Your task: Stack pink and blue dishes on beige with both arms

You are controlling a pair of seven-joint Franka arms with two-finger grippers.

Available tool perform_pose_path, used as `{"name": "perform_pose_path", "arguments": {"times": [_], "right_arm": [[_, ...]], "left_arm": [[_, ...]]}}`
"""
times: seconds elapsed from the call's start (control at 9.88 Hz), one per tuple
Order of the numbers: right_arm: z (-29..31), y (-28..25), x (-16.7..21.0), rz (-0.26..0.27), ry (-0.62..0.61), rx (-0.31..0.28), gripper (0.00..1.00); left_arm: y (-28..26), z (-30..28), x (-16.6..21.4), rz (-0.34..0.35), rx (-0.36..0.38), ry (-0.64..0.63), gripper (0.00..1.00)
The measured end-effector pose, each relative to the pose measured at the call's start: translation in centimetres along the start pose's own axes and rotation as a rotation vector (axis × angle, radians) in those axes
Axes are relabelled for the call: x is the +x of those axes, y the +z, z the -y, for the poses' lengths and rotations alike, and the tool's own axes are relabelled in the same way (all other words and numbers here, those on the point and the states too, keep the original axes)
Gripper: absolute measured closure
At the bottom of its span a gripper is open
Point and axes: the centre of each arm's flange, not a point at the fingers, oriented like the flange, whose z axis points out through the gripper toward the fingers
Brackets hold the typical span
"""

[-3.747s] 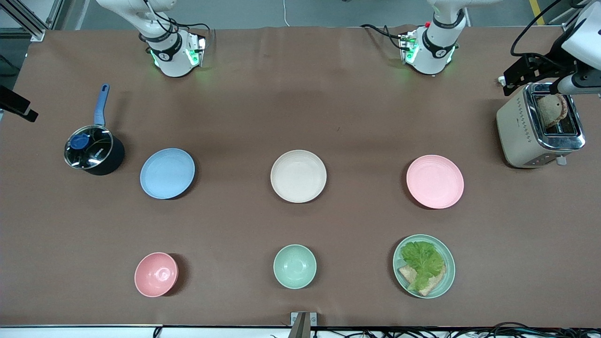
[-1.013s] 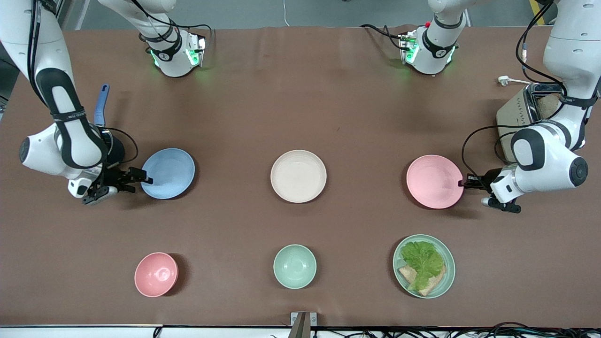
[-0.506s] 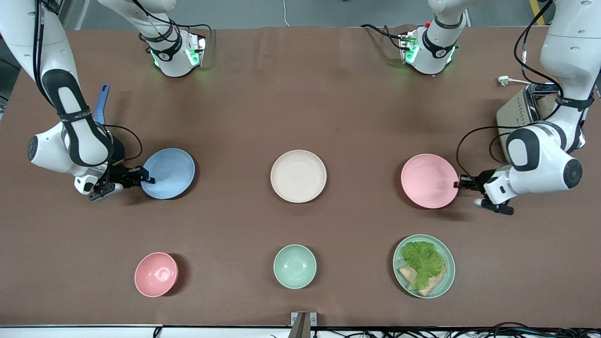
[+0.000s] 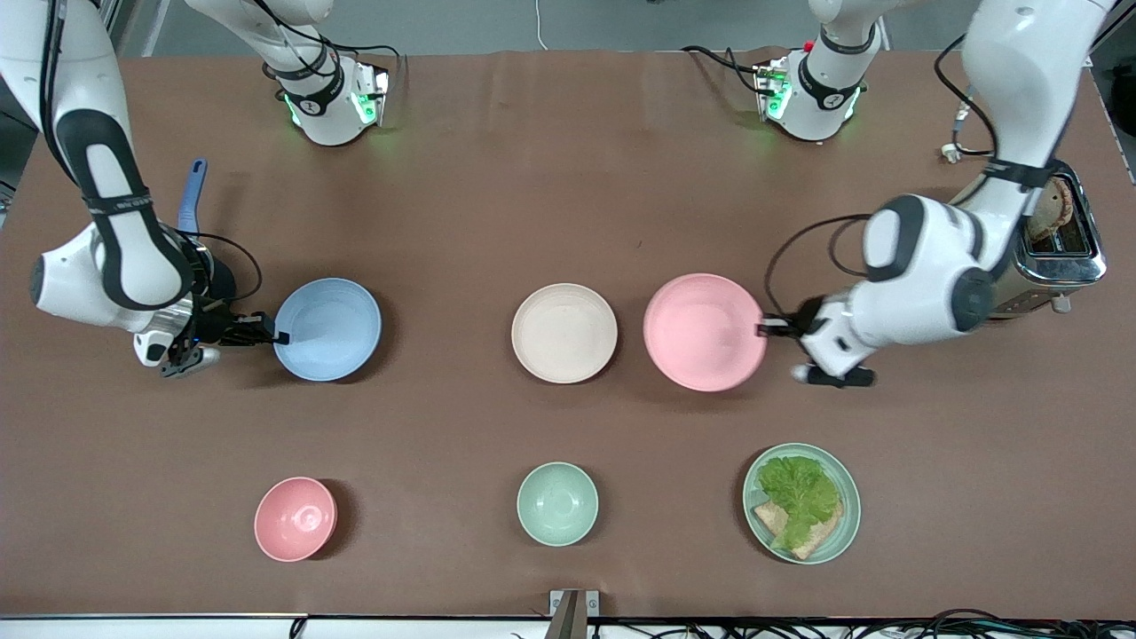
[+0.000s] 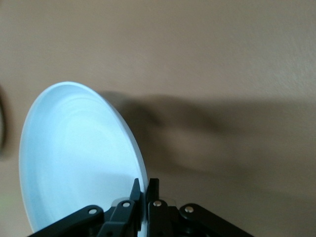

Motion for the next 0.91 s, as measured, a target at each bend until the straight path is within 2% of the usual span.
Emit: {"name": "perform_pose_path", "arguments": {"times": [0.2,0.51,0.71,0.91], "right_arm": [[2.7,-4.5,2.2,0.041,0.066,0.046,0.93],[8.1,-9.4,5.1,0.089,0.173,0.037,0.93],[12.5,-8.4,6.7,0.099,0.23,0.017,0.93],[18.0,-5.2,8.2,0.077,0.257,-0.024,0.93]], "left_arm": [[3.2,-6.3,-2.1,-0.021,0.061,-0.041,0.96],[8.5,-12.2,-3.9,-0.058,0.064,-0.078,0.96],[10.9,-13.8,-3.9,-0.07,0.096,-0.07,0.96],[12.1,-14.7,-3.4,-0.083,0.115,-0.076,0.96]]}}
